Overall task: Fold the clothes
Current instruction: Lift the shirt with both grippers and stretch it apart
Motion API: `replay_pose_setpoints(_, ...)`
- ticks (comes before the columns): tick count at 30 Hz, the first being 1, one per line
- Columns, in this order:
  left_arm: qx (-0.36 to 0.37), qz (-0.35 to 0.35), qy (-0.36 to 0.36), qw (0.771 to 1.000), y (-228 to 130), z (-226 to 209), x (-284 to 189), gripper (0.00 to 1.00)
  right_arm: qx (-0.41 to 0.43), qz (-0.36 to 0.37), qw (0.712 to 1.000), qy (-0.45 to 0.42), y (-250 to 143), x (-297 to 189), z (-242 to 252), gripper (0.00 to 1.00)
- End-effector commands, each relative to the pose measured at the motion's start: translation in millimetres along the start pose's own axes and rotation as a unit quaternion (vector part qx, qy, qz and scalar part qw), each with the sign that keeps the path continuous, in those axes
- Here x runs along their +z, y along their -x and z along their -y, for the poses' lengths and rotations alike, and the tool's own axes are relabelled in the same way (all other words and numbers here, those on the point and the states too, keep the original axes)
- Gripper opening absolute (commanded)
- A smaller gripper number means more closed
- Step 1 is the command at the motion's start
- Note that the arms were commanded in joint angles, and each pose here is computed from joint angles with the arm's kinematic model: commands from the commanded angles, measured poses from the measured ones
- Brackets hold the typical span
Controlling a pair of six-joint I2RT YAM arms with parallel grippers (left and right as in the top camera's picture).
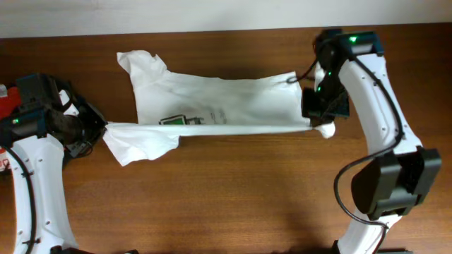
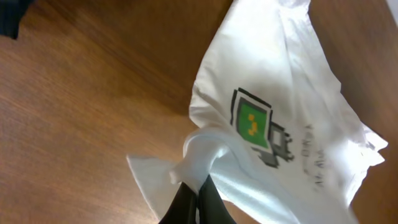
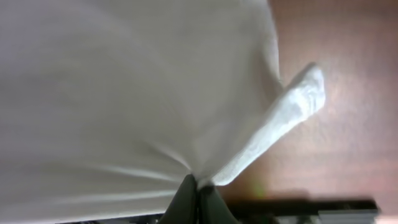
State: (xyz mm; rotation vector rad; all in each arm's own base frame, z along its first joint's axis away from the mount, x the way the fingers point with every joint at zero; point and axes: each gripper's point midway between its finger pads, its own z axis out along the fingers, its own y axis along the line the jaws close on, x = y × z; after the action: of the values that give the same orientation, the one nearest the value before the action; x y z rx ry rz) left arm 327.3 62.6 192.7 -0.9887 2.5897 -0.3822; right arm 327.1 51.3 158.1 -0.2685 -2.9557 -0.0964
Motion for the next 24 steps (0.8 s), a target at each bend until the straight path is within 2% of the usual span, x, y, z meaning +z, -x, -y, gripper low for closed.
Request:
replay_pose_setpoints(1,0.011,0.011,0.012,1.0,2,-5,-6,0.0,0.002,-0.045,0.997,-0.066,-11,35,30,0.05)
replay_pose_setpoints(5,0.019,0.008,0.013,1.0,1,-6,-6,0.0,0.012,-0.09,0.993,-0.078,-28,83,40,0.05)
replay_pose_setpoints(9,0.022,0.008,0.013,1.0,1,-6,-6,0.0,0.023,-0.127,0.988,-0.091,-47,101,48,0.05)
replay_pose_setpoints(11,0.028,0.008,0.013,0.999,1,-6,-6,0.0,0.039,-0.136,0.986,-0.094,-52,103,52,0.12)
replay_pose_setpoints(15,0.033,0.006,0.015,0.999,0,-7,-6,0.0,0.07,-0.143,0.984,-0.078,-54,98,60,0.18)
replay_pose_setpoints(17,0.032,0.005,0.017,0.999,-1,-7,-6,0.0,0.085,-0.157,0.983,-0.038,-58,97,52,0.2)
replay_pose_setpoints(20,0.033,0.005,0.018,0.999,-1,-8,-6,0.0,0.059,-0.185,0.98,0.028,-70,98,20,0.29)
replay_pose_setpoints(21,0.044,0.005,0.018,0.999,0,-8,-6,0.0,0.048,-0.196,0.979,0.036,-78,103,8,0.38)
replay_pose_setpoints(22,0.05,0.005,0.019,0.999,0,-8,-6,0.0,0.043,-0.203,0.977,0.043,-82,107,0,0.39)
replay_pose_setpoints(24,0.056,0.004,0.021,0.998,-1,-9,-6,0.0,0.034,-0.213,0.974,0.067,-92,116,-17,0.5)
